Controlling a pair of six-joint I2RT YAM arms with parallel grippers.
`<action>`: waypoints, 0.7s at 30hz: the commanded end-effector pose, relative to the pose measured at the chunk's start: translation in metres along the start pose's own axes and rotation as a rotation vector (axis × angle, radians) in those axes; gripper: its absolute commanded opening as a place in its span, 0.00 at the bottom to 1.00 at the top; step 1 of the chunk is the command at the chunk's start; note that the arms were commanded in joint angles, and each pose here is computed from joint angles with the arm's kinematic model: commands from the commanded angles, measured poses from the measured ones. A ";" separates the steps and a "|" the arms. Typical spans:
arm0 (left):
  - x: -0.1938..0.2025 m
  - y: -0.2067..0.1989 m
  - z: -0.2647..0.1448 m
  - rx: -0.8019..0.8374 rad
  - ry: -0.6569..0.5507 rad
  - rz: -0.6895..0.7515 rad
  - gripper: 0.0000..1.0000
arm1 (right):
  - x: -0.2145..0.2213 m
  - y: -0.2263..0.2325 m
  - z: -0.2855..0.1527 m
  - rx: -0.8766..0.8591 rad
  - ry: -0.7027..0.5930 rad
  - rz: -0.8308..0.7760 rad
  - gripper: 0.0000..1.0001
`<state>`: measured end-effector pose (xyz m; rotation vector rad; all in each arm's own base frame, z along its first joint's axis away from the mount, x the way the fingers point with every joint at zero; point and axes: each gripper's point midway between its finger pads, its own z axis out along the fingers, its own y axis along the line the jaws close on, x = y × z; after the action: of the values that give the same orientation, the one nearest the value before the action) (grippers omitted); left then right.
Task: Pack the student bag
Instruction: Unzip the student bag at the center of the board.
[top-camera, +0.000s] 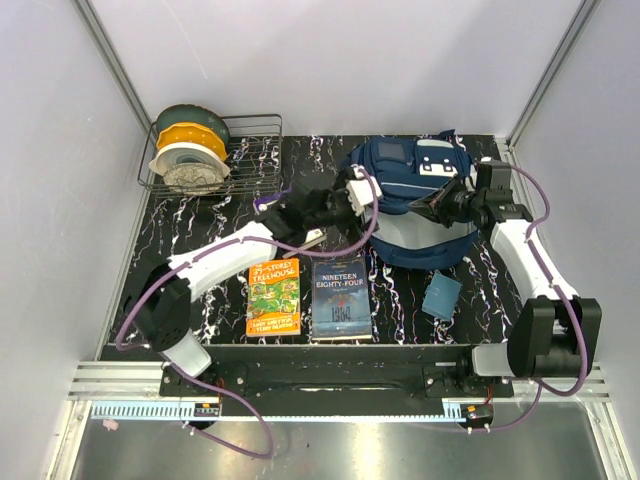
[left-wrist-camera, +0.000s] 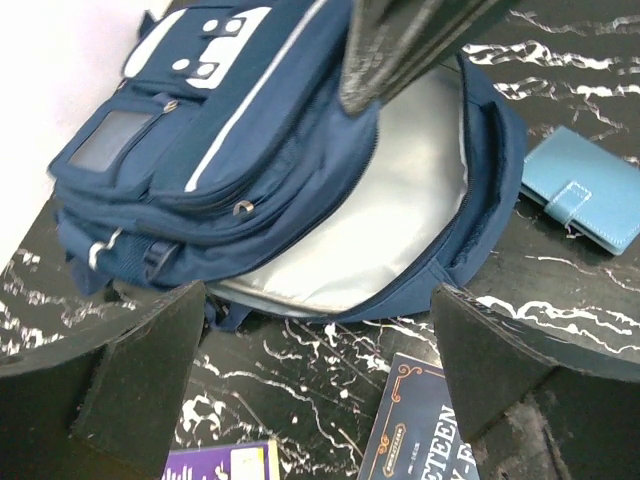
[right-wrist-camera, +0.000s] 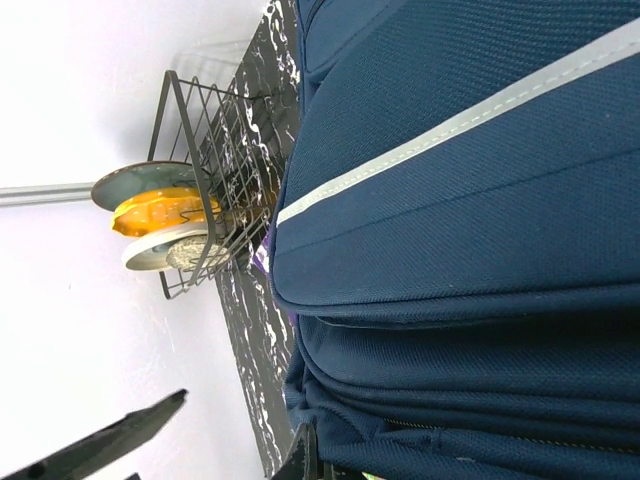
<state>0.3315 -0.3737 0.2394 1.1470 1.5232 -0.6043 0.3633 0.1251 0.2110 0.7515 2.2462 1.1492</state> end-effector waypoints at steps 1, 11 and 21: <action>-0.041 -0.012 0.027 0.019 -0.134 0.218 0.99 | 0.006 0.037 -0.027 -0.142 -0.025 -0.101 0.00; -0.043 -0.019 0.065 0.003 -0.131 0.251 0.95 | 0.020 0.047 -0.046 -0.188 -0.028 -0.089 0.00; -0.037 0.006 0.084 -0.098 -0.034 0.118 0.00 | 0.021 0.043 -0.044 -0.183 -0.029 -0.091 0.13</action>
<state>0.3454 -0.4511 0.2158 1.2679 1.4274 -0.5103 0.3344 0.1273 0.2378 0.7037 2.1604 1.2015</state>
